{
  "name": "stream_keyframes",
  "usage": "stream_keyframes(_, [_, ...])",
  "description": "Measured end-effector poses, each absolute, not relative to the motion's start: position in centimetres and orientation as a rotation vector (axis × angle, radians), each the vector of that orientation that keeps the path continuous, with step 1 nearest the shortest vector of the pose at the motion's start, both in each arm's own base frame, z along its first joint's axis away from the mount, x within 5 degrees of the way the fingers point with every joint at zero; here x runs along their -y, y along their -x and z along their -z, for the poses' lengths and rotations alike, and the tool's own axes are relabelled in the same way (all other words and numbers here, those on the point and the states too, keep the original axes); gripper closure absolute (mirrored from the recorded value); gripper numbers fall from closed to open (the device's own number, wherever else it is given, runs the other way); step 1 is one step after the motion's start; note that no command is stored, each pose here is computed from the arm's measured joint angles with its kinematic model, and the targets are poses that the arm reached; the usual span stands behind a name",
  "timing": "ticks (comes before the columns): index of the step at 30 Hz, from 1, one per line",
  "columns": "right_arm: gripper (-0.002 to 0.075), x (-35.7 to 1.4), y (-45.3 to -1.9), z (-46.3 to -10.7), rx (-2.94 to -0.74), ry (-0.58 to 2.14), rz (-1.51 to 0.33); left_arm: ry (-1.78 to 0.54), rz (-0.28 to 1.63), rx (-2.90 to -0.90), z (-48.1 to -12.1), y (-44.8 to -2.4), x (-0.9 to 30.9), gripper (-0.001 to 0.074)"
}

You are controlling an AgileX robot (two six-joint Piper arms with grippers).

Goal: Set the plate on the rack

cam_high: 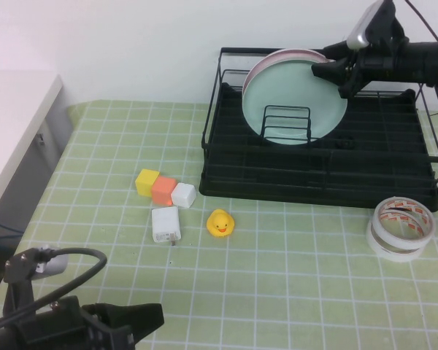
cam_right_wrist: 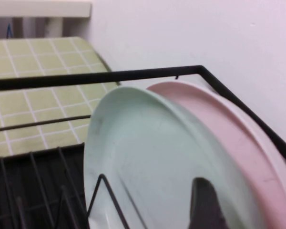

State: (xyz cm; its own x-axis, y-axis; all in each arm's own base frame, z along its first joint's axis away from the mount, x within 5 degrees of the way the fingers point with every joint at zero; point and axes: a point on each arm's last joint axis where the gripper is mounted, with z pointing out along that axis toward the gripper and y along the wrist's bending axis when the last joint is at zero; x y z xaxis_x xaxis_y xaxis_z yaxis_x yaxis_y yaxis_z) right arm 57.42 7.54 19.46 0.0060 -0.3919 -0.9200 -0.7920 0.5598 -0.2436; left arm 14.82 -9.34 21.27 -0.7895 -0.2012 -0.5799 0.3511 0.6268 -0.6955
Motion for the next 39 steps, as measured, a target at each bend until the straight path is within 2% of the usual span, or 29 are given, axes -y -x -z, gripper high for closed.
stream_keyframes(7, [0.0335,-7.4,-57.4,-20.1,-1.634,0.968,-0.457,-0.111,1.117,-2.215,-21.2,-14.9,9.3,0.0736])
stream_keyframes(13, [0.0347,-6.0,-56.1,-24.4,-1.636,0.941,-0.541,-0.039,0.959,-2.23,-20.8,-15.6,8.4,0.0736])
stream_keyframes(16, [0.0398,-4.5,-54.8,-27.4,-1.685,0.917,-0.601,-0.057,0.94,-2.208,-21.5,-15.7,8.3,0.0736])
stream_keyframes(21, [0.0627,-1.1,-51.9,-31.7,-1.806,0.915,-0.667,-0.07,0.882,-2.096,-23.8,-14.8,7.6,0.0736])
stream_keyframes(23, [0.0681,0.2,-50.9,-33.2,-1.83,0.88,-0.706,-0.084,0.818,-2.028,-24.8,-14.1,7.0,0.0736])
stream_keyframes(26, [0.0708,1.5,-49.7,-35.6,-1.854,0.786,-0.742,-0.081,0.735,-1.912,-26.4,-12.7,6.1,0.0736])
stream_keyframes(31, [0.0718,1.1,-46.9,-40.6,-1.818,0.768,-0.719,0.002,0.685,-1.719,-28.6,-10.3,4.5,0.0736])
stream_keyframes(35, [0.0718,0.0,-43.5,-45.3,-1.782,0.803,-0.619,0.012,0.693,-1.668,-28.2,-8.7,4.0,0.0736])
stream_keyframes(39, [0.0718,-0.7,-39.7,-49.7,-1.74,0.817,-0.515,0.046,0.706,-1.703,-26.4,-8.4,3.9,0.0736])
